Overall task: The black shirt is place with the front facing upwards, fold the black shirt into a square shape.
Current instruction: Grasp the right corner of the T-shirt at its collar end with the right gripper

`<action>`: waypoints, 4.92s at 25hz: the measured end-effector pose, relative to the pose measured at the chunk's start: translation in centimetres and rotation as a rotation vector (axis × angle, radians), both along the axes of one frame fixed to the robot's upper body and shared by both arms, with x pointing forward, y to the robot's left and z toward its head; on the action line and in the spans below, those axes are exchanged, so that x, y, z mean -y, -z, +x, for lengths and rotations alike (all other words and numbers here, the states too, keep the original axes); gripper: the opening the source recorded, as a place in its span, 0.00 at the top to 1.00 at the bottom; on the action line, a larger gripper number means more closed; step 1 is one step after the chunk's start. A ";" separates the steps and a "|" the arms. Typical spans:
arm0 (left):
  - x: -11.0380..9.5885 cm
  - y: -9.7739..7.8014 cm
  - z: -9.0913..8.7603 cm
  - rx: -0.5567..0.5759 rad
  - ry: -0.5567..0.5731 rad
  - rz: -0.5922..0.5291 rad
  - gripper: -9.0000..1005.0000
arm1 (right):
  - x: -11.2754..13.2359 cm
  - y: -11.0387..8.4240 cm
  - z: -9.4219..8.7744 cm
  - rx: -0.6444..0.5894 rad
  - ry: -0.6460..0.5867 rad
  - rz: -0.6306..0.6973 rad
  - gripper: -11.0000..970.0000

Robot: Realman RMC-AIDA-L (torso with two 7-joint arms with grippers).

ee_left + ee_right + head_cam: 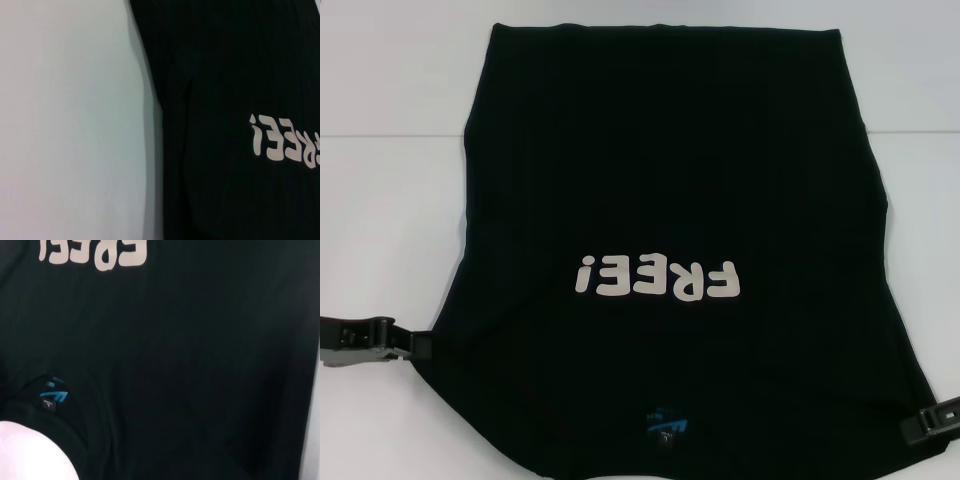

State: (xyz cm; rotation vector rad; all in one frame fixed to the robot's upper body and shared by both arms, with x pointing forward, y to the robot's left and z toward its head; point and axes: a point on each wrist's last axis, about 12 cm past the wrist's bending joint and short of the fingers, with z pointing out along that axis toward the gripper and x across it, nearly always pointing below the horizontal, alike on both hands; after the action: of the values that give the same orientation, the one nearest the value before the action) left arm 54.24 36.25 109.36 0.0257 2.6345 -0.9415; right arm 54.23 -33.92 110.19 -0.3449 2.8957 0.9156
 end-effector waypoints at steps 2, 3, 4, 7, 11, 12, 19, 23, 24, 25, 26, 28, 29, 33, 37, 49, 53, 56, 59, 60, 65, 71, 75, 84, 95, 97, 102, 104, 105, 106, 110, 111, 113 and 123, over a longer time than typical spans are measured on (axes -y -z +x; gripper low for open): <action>0.0 0.0 0.0 0.001 -0.001 -0.002 0.96 | 0.1 -0.1 0.0 0.000 0.000 -0.005 0.05; 0.0 0.0 0.1 0.002 -0.001 -0.003 0.96 | 0.3 -0.2 0.1 0.002 0.003 -0.008 0.05; 0.0 -0.1 0.1 0.003 -0.002 -0.003 0.96 | 0.5 -0.3 0.1 0.004 0.009 -0.012 0.05; 0.0 -0.1 0.1 0.004 -0.002 -0.003 0.96 | 1.1 -0.5 0.1 0.008 0.025 -0.022 0.05; 0.0 -0.1 0.1 0.005 -0.002 -0.003 0.96 | 1.2 -0.5 0.2 0.009 0.027 -0.026 0.05; 0.0 -0.1 0.1 0.005 -0.003 -0.003 0.96 | 1.1 -0.5 0.2 0.009 0.024 -0.026 0.05; 0.1 -0.2 0.2 0.008 -0.002 -0.004 0.96 | 0.7 -0.4 0.3 0.007 0.014 -0.023 0.05; 0.1 -0.2 0.3 0.010 -0.002 -0.003 0.96 | 0.6 -0.3 0.3 0.006 0.014 -0.023 0.05; 0.1 -0.2 0.3 0.010 -0.002 -0.003 0.96 | 0.6 -0.3 0.3 0.005 0.014 -0.022 0.05; 0.1 -0.3 0.3 0.010 -0.002 -0.003 0.96 | 0.6 -0.3 0.3 0.004 0.013 -0.022 0.05; 0.1 -0.3 0.3 0.010 -0.002 -0.003 0.96 | 0.5 -0.2 0.2 0.001 0.013 -0.020 0.05; 0.1 -0.3 0.3 0.010 -0.001 -0.003 0.96 | 0.5 -0.1 0.2 -0.002 0.013 -0.019 0.05; 0.1 -0.3 0.4 0.011 -0.002 -0.003 0.96 | 0.5 -0.1 0.2 -0.003 0.013 -0.019 0.05; 0.1 -0.3 0.4 0.011 -0.001 -0.003 0.96 | 0.4 -0.1 0.2 -0.005 0.004 -0.024 0.05; 0.1 -0.3 0.4 0.011 -0.001 -0.003 0.96 | 0.3 -0.1 0.2 -0.005 0.004 -0.024 0.05; 0.2 -0.2 0.3 0.012 0.001 -0.003 0.96 | 0.2 0.1 0.2 -0.006 0.005 -0.024 0.05; 0.2 -0.2 0.3 0.012 0.002 -0.003 0.96 | 0.1 0.2 0.3 -0.007 -0.002 -0.020 0.05; 0.2 -0.2 0.3 0.014 0.003 -0.002 0.96 | -0.3 0.3 0.4 -0.011 -0.012 -0.008 0.05; 0.2 -0.3 0.4 0.015 0.005 -0.002 0.96 | -0.9 0.4 0.6 -0.015 -0.026 0.005 0.05; 0.1 -0.3 0.4 0.016 0.005 -0.001 0.96 | -1.2 0.4 0.6 -0.017 -0.033 0.011 0.05; 0.1 -0.3 0.4 0.018 0.005 -0.002 0.96 | -2.3 0.4 1.0 -0.008 -0.057 0.027 0.05; 0.1 -0.3 0.4 0.023 0.003 -0.006 0.96 | -2.7 0.4 1.4 0.002 -0.064 0.026 0.05; 0.2 -0.3 0.4 0.026 0.004 -0.008 0.96 | -2.7 0.5 1.4 0.006 -0.060 0.023 0.05; 0.2 -0.4 0.5 0.029 0.005 -0.009 0.96 | -2.9 0.5 1.5 0.012 -0.095 -0.004 0.27; 0.1 -0.5 0.7 0.037 0.000 -0.002 0.96 | -3.0 0.0 2.1 0.018 -0.089 -0.017 0.58; 0.1 -0.6 0.8 0.038 0.000 -0.001 0.96 | -3.1 0.0 2.2 0.016 -0.088 -0.020 0.68; 0.0 -0.6 0.8 0.042 -0.004 0.002 0.96 | -3.3 0.0 2.5 0.013 -0.095 -0.048 0.84; 0.0 -0.6 0.9 0.044 -0.006 0.004 0.96 | -3.4 0.0 2.6 0.013 -0.099 -0.053 0.90; 0.0 -0.6 0.9 0.044 -0.006 0.004 0.96 | -3.4 0.0 2.6 0.013 -0.101 -0.054 0.91; 0.0 -0.6 0.9 0.045 -0.007 0.003 0.96 | -3.5 -0.1 2.7 0.014 -0.102 -0.054 0.92; 0.1 -0.7 1.0 0.052 -0.009 -0.005 0.96 | -3.6 -0.4 2.7 0.014 -0.109 -0.052 0.95; 0.1 -0.7 1.0 0.055 -0.009 -0.009 0.96 | -3.5 -0.4 2.7 0.011 -0.110 -0.051 0.95; 0.1 -0.8 1.0 0.058 -0.011 -0.012 0.96 | -3.3 -0.7 2.8 0.011 -0.107 -0.054 0.95; 0.5 -0.7 1.0 0.055 -0.001 -0.015 0.96 | -1.4 -2.3 3.0 0.011 -0.074 -0.085 0.96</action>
State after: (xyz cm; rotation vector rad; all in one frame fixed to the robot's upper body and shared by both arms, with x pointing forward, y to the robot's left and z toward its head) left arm 55.26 35.80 110.02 0.0452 2.5769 -0.9465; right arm 57.26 -32.57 112.44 -0.4653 2.9358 0.7986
